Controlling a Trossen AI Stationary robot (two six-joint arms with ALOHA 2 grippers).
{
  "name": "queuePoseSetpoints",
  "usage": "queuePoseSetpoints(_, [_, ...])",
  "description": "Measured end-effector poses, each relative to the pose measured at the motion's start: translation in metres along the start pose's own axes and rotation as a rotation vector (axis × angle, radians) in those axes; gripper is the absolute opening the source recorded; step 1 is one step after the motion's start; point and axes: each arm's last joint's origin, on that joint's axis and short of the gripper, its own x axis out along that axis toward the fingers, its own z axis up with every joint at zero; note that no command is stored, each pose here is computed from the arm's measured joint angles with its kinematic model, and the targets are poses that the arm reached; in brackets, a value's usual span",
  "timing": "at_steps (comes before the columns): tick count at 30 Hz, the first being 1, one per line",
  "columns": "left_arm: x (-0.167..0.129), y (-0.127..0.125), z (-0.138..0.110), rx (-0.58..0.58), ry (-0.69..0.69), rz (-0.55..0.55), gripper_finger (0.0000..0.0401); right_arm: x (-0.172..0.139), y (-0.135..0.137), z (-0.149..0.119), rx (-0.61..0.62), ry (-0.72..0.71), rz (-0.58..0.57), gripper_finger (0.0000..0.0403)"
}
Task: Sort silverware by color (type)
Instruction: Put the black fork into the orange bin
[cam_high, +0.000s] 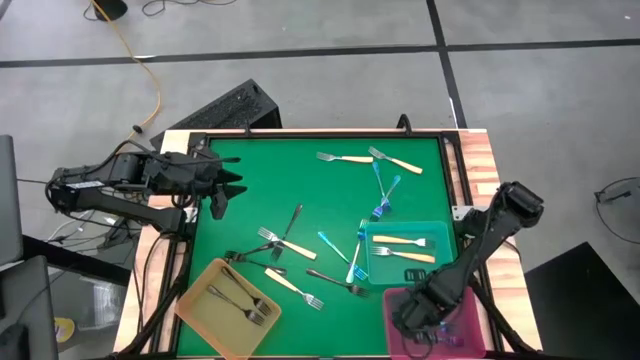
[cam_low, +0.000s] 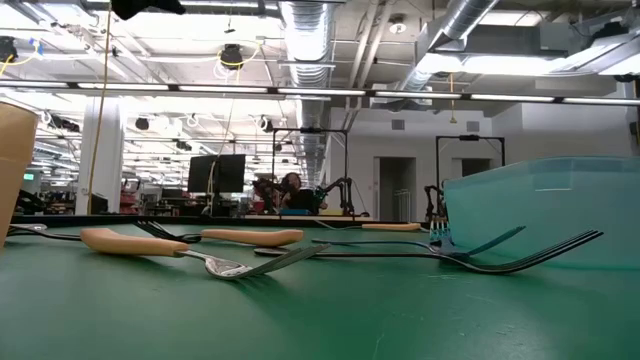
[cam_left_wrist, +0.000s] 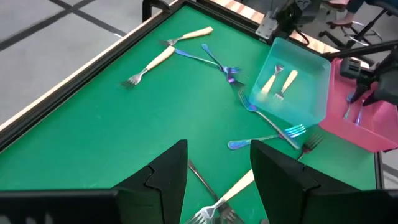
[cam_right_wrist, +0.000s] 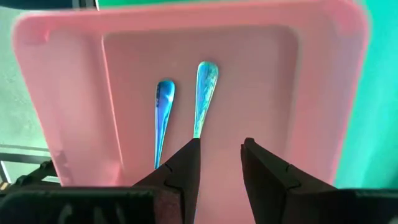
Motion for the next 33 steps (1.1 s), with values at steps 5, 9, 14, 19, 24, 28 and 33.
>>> queuePoseSetpoints(5, [0.0,0.0,0.0,0.011,-0.001,0.0,0.0158,-0.01,-0.007,0.014,-0.033,-0.032,0.017,0.0136])
queuePoseSetpoints(9, [0.0,0.0,0.0,0.012,0.006,-0.017,0.0158,-0.022,-0.016,0.027,-0.063,-0.05,0.016,0.0136])
queuePoseSetpoints(14, [0.0,-0.001,0.0,0.015,0.01,-0.026,0.0158,-0.038,-0.035,0.042,-0.097,-0.045,-0.008,0.0136])
queuePoseSetpoints(19, [0.0,-0.001,0.0,0.026,0.009,-0.026,0.0158,-0.049,-0.056,0.056,-0.098,-0.062,-0.015,0.0136])
queuePoseSetpoints(24, [-0.003,0.0,0.001,0.049,-0.013,-0.036,0.0158,-0.065,-0.076,0.074,-0.068,-0.122,-0.003,0.0136])
queuePoseSetpoints(28, [-0.013,0.002,0.003,0.075,-0.079,-0.062,0.0158,-0.087,-0.092,0.089,-0.063,-0.204,-0.006,0.0136])
queuePoseSetpoints(33, [-0.029,0.009,0.001,0.089,-0.143,-0.051,0.0158,-0.125,-0.115,0.097,-0.046,-0.357,-0.054,0.0136])
